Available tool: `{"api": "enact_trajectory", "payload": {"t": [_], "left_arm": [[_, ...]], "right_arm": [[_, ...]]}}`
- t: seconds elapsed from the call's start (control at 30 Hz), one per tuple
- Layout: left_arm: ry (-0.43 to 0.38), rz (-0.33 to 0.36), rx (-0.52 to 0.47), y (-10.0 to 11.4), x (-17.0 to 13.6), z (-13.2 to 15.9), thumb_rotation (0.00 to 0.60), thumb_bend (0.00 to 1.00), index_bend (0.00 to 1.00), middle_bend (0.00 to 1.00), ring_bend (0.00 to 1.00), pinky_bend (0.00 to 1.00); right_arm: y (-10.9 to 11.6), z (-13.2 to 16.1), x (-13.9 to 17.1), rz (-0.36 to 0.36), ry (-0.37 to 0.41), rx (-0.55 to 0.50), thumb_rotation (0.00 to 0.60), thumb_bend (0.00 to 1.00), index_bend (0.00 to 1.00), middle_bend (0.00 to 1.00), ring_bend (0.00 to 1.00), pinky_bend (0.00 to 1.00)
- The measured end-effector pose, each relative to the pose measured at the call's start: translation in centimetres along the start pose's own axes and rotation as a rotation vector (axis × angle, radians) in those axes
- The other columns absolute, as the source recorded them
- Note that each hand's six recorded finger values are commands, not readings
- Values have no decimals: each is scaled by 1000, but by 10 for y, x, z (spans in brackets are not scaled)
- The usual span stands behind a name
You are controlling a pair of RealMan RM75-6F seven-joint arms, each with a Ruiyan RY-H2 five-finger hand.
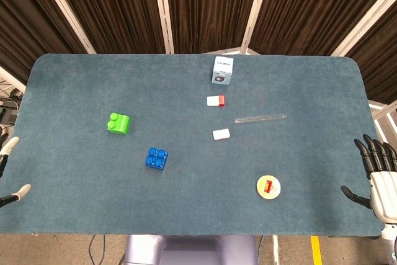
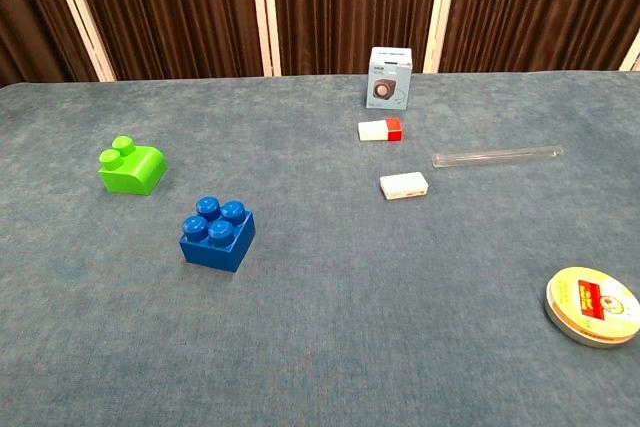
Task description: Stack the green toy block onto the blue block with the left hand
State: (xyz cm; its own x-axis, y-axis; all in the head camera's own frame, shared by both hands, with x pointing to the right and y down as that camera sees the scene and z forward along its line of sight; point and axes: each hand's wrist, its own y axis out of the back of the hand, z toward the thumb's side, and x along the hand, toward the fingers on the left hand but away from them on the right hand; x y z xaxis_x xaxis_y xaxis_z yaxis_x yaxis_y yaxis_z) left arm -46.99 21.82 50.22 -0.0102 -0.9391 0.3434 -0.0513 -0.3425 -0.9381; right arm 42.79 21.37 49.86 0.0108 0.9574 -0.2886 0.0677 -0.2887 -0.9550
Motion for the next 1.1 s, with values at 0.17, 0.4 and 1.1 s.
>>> {"api": "enact_trajectory", "payload": {"t": [0.17, 0.4, 1.1], "left_arm": [[-1, -5, -1, -1, 1, 0, 600, 0, 0, 0, 0, 0], [-18, -34, 4, -8, 10, 0, 600, 0, 0, 0, 0, 0], [-242, -329, 69, -99, 197, 82, 600, 0, 0, 0, 0, 0]], "right_arm": [[1, 0, 1, 1, -1, 0, 600, 0, 0, 0, 0, 0], [0, 1, 0, 6, -1, -2, 600, 0, 0, 0, 0, 0], [-13, -15, -15, 30, -91, 75, 600, 0, 0, 0, 0, 0]]}}
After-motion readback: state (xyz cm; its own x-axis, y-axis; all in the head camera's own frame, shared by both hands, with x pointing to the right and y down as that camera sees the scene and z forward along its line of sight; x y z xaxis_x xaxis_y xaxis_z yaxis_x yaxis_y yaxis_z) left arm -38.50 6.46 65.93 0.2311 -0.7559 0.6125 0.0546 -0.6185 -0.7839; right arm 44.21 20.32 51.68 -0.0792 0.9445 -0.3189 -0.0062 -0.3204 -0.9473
